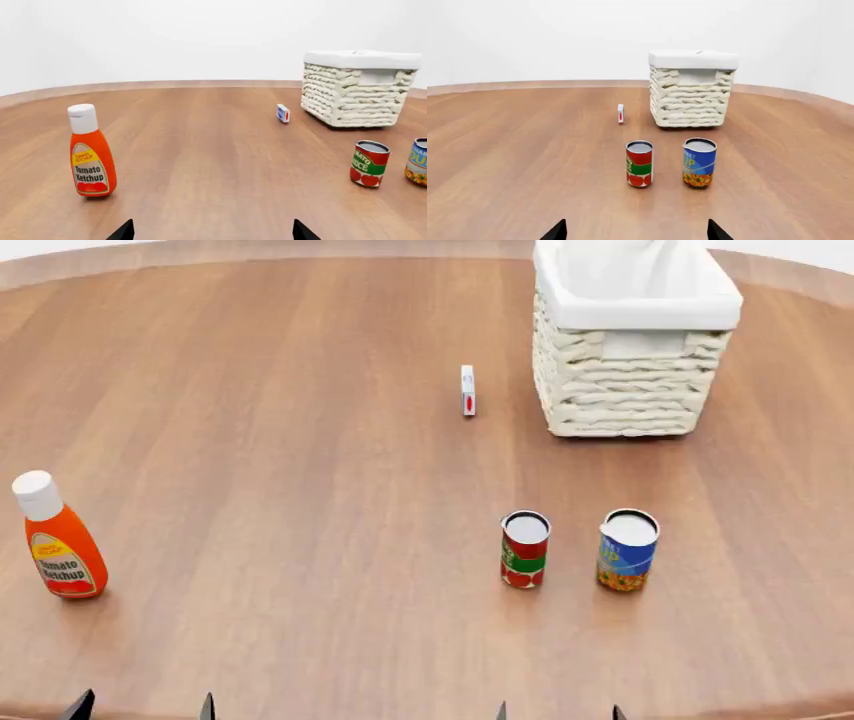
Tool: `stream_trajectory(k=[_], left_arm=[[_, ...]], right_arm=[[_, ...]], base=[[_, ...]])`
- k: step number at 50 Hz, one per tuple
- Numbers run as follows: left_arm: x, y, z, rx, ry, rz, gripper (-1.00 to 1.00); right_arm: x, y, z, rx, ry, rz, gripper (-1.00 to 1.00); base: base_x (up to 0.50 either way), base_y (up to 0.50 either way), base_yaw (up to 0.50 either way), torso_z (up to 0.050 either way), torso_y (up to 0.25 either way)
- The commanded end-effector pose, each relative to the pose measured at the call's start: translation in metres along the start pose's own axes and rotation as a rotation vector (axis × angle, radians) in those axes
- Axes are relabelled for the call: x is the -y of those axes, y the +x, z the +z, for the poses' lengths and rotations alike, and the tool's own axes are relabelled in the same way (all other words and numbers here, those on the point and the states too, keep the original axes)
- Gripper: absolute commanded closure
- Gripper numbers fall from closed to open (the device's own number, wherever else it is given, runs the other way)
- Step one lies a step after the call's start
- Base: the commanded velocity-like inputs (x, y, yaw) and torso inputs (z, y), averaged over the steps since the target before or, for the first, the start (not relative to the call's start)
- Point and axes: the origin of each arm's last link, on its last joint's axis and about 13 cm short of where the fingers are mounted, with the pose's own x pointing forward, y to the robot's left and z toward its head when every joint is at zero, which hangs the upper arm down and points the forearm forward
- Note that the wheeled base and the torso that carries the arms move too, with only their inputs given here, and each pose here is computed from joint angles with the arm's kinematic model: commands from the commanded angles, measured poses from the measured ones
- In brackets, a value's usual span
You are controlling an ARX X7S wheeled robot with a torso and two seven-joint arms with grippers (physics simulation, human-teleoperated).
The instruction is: Pick up the tomato sauce, and put it in the basket.
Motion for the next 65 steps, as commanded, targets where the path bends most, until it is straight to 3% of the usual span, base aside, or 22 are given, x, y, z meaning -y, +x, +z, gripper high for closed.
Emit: stream_trajectory(k=[1,15,28,39,49,65], left_arm=[[0.000,0.001,-0.001,0.000,0.000,0.000,-1.00],[-0.005,-0.014,0.036,0.117,-0.030,-0.018,-1.00],[-0.019,-0.035,0.102,0.284,-0.073,0.005,-1.00],[-0.025,-0.040,0.135,0.348,-0.090,0.014,-1.00],[-0.024,-0.040,0.149,0.370,-0.070,0.016,-1.00],[-0.025,-0.043,0.155,0.391,-0.074,0.016,-1.00]], right_arm=[[0.000,0.000,0.000,0.000,0.000,0.000,-1.00],[0.002,-0.011,0.034,0.070,-0.019,-0.014,-1.00],[-0.001,-0.030,0.096,0.193,-0.038,0.019,-1.00],[0.001,-0.037,0.134,0.255,-0.058,0.024,-1.00],[0.005,-0.041,0.153,0.275,-0.049,0.019,-1.00],[0.008,-0.041,0.153,0.276,-0.038,0.017,-1.00]], base=[[0.00,0.00,0.00,0.000,0.000],[0.00,0.00,0.00,0.000,0.000],[0.00,0.00,0.00,0.000,0.000],[0.00,0.00,0.00,0.000,0.000],[0.00,0.00,0.00,0.000,0.000],[0.23,0.00,0.00,0.000,0.000]])
